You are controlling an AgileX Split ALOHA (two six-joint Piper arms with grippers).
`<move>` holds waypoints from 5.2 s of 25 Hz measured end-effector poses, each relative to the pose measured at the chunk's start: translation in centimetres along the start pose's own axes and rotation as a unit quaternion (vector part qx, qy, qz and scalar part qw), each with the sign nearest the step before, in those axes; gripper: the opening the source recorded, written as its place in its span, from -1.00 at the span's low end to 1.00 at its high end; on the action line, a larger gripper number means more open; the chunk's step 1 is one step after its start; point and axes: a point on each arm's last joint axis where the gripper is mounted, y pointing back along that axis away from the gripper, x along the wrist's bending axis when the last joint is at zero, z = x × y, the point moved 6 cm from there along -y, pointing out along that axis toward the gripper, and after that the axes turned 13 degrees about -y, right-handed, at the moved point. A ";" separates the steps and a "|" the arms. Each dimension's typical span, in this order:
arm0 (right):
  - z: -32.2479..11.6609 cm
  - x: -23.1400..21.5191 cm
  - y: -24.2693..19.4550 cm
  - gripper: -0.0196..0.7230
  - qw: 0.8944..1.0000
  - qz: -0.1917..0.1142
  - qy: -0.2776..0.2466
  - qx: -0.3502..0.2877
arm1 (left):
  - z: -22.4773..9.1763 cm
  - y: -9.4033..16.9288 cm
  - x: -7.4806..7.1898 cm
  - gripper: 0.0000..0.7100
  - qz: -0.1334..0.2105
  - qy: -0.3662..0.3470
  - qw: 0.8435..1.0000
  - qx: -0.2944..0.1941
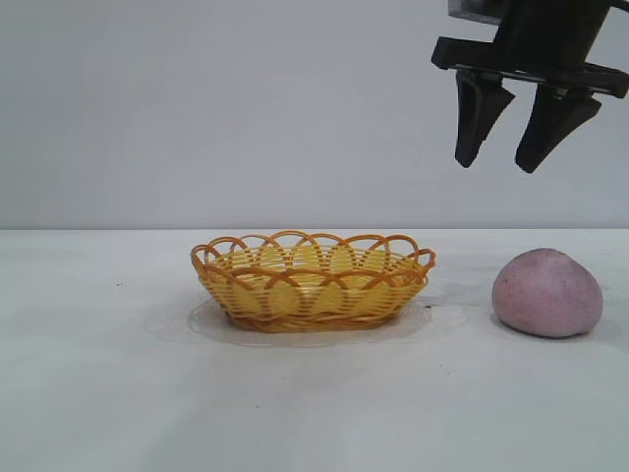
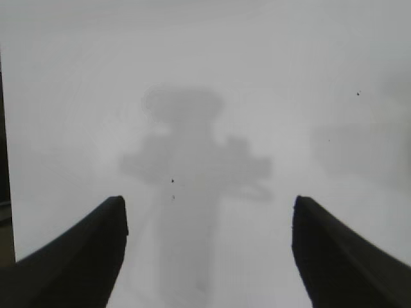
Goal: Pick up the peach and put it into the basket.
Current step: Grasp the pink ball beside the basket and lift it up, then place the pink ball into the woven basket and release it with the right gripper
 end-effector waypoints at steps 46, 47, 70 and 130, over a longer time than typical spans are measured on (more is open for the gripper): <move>-1.0 -0.3 0.3 0.15 0.999 -0.011 0.015 0.034 | -24.1 3.5 -7.8 0.46 0.011 0.010 0.949 -0.316; -1.1 -0.3 0.5 0.15 0.999 -0.011 0.017 0.036 | -24.1 3.5 -7.8 0.46 0.010 0.010 0.949 -0.316; -6.5 0.3 0.4 0.15 0.977 -0.016 0.016 0.212 | -24.1 3.5 -7.8 0.46 0.010 0.010 0.949 -0.316; -5.8 12.9 -5.6 -0.30 0.978 0.070 0.111 0.161 | -24.1 3.5 -7.8 0.46 0.010 0.010 0.949 -0.316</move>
